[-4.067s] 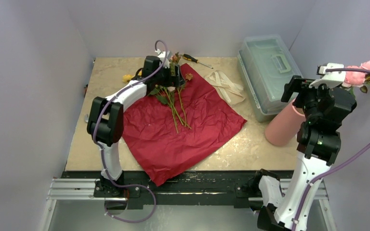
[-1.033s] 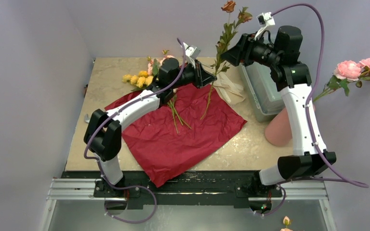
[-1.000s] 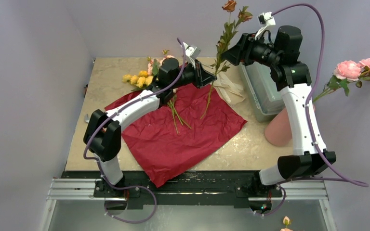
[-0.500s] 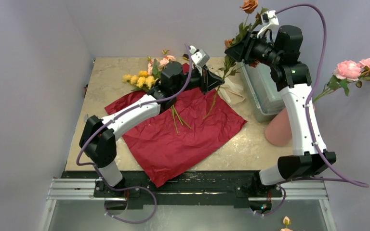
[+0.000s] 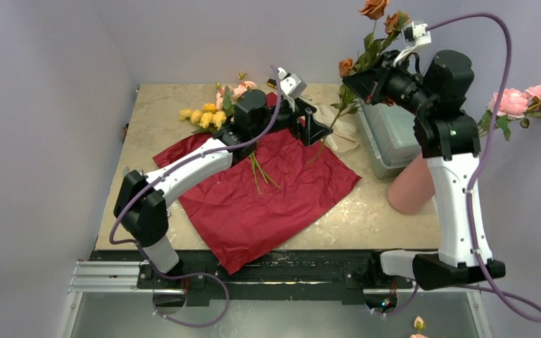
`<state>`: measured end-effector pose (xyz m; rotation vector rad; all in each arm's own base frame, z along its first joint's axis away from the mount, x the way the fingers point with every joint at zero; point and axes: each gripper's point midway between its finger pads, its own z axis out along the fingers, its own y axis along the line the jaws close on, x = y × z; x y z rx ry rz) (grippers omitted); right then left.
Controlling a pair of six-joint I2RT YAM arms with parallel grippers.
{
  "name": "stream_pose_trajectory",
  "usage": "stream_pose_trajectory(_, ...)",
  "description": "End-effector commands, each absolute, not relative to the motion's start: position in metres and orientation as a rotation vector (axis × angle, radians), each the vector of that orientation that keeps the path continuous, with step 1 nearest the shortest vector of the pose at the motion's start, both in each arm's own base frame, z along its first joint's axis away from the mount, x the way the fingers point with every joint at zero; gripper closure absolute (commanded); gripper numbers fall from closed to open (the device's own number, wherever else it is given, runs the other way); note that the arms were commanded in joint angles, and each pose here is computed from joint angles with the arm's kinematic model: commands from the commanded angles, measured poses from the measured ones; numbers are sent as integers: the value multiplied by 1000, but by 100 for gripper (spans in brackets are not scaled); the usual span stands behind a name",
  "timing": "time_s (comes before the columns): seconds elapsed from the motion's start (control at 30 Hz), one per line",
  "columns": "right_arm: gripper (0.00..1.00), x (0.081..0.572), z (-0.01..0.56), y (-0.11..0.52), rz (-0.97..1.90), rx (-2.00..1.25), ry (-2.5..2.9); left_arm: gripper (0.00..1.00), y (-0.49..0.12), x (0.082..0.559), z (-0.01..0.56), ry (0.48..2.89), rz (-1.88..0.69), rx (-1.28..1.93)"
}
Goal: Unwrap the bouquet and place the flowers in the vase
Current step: Insert the fake flower into the vase.
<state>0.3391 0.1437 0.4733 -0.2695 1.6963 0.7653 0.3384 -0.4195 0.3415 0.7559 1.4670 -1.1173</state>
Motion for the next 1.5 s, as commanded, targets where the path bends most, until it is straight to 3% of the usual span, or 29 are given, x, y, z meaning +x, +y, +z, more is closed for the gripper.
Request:
stream_pose_trajectory(0.0, 100, 313, 495, 122, 615, -312, 1611, 0, -409, 330, 375, 1416, -1125, 758)
stream_pose_trajectory(0.33, 100, 262, 517, 37, 238, -210, 1530, 0, -380, 368, 352, 1558, -1109, 531)
stream_pose_trajectory(0.83, 100, 209, 559, -27, -152, -50, 1435, 0, -383, 383, 310, 1730, -1052, 498)
stream_pose_trajectory(1.27, 100, 218, 591, -87, -440, 89, 1388, 0, -372, 373, 298, 1762, -1042, 480)
stream_pose_trajectory(1.47, 100, 245, 562, -104, -450, 107, 1477, 0, -365, 378, 297, 1759, -984, 469)
